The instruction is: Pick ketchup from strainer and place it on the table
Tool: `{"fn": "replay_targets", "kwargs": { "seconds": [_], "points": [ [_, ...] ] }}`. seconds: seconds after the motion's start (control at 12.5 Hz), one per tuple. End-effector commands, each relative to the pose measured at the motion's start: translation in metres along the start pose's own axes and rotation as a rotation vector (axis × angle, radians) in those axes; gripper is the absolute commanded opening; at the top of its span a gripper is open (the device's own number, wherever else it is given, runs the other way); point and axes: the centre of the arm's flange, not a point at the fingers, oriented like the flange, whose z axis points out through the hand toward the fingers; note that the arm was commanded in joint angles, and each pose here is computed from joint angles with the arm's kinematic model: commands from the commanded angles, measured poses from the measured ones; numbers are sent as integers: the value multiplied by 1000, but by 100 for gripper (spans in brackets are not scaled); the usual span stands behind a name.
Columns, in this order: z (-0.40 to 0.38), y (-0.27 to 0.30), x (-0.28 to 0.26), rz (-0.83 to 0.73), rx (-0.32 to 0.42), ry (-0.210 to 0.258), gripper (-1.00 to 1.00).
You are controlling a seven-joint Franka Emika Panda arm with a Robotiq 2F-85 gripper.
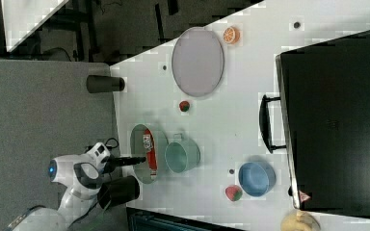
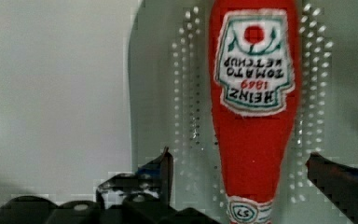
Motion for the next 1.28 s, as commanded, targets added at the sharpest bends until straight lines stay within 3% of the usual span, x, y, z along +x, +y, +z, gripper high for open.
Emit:
{"fn": "replay_targets", "kwargs": {
  "seconds": [0.08,0.4,0.48,0.72,0.96,1.28],
  "points": [
    [15,4,3,81,-3,1,100],
    [44,12,13,53,-5,1,100],
    [51,13,17,54,-8,-3,91],
    [69,5,25,54,9,-10,18],
    [59,-3,29,45,12,7,13],
    [6,-12,22,26,-71,37,13]
  ]
}}
